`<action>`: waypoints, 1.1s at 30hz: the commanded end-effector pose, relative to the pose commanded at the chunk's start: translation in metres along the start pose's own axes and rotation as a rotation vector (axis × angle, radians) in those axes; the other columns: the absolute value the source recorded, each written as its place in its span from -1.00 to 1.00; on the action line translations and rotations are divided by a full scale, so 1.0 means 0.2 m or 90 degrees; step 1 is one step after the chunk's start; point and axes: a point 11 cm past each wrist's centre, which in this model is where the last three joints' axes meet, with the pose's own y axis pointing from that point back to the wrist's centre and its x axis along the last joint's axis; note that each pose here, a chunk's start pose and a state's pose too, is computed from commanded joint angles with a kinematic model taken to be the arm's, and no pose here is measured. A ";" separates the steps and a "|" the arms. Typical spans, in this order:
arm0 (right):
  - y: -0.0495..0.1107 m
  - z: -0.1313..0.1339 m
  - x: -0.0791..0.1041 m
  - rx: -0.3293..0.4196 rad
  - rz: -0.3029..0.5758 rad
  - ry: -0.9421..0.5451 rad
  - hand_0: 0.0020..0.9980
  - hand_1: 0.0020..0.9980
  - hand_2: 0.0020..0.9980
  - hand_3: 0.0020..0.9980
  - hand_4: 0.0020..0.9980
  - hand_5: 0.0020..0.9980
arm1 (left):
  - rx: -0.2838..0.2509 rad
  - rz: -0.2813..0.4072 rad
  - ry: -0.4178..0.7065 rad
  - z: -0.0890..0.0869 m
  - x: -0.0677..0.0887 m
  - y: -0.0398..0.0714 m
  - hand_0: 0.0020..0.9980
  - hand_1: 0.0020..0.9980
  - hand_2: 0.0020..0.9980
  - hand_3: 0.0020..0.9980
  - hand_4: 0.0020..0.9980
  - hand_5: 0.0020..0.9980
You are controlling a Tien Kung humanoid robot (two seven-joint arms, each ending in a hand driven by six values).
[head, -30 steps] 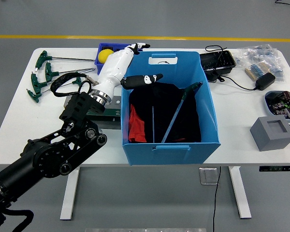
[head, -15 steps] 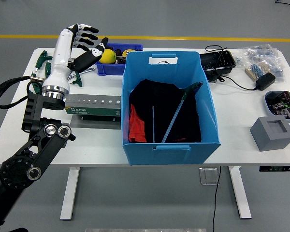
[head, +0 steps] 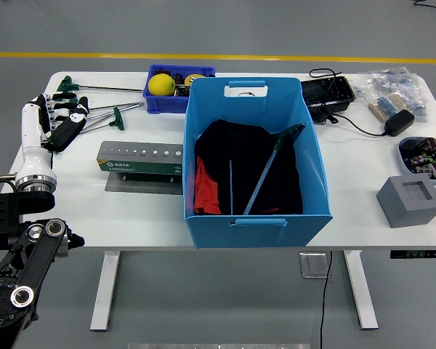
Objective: Lift tool from toolbox,place it in box,lift tool from toolbox,place it in box
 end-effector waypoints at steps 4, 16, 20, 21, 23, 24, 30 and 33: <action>0.00 0.00 0.00 -0.001 0.000 -0.001 0.36 0.33 0.46 0.15 0.56 0.39 | 0.049 -0.011 0.070 -0.08 0.01 0.01 -0.42 -0.22 0.02 0.12 0.47 -0.27; 0.00 0.00 0.00 0.001 0.000 -0.007 0.36 0.33 0.46 0.15 0.56 0.39 | 0.127 -0.055 0.252 -0.17 -0.01 0.03 -0.43 -0.22 0.00 0.13 0.47 -0.26; 0.00 -0.01 0.00 0.003 0.000 -0.009 0.36 0.33 0.46 0.15 0.56 0.39 | 0.134 -0.081 0.309 -0.18 -0.04 0.03 -0.43 -0.22 0.00 0.13 0.47 -0.26; 0.00 -0.01 0.00 0.003 0.000 -0.009 0.36 0.33 0.46 0.15 0.56 0.39 | 0.134 -0.084 0.317 -0.18 -0.04 0.03 -0.43 -0.22 0.00 0.13 0.47 -0.26; 0.00 -0.01 0.00 0.004 0.000 -0.011 0.36 0.33 0.46 0.15 0.56 0.39 | 0.125 -0.088 0.336 -0.17 -0.04 0.03 -0.43 -0.23 0.00 0.13 0.45 -0.25; 0.00 -0.02 0.00 0.004 0.000 -0.012 0.36 0.33 0.46 0.15 0.56 0.39 | 0.117 -0.089 0.347 -0.17 -0.03 0.02 -0.43 -0.23 0.00 0.13 0.45 -0.25; 0.00 -0.03 0.00 0.007 0.000 -0.013 0.36 0.33 0.46 0.15 0.56 0.39 | 0.075 -0.094 0.386 -0.15 -0.02 0.01 -0.45 -0.26 -0.02 0.14 0.45 -0.25; 0.00 -0.03 0.00 0.007 0.001 -0.012 0.36 0.33 0.46 0.15 0.56 0.39 | 0.067 -0.101 0.396 -0.16 -0.02 0.01 -0.45 -0.26 -0.02 0.14 0.45 -0.25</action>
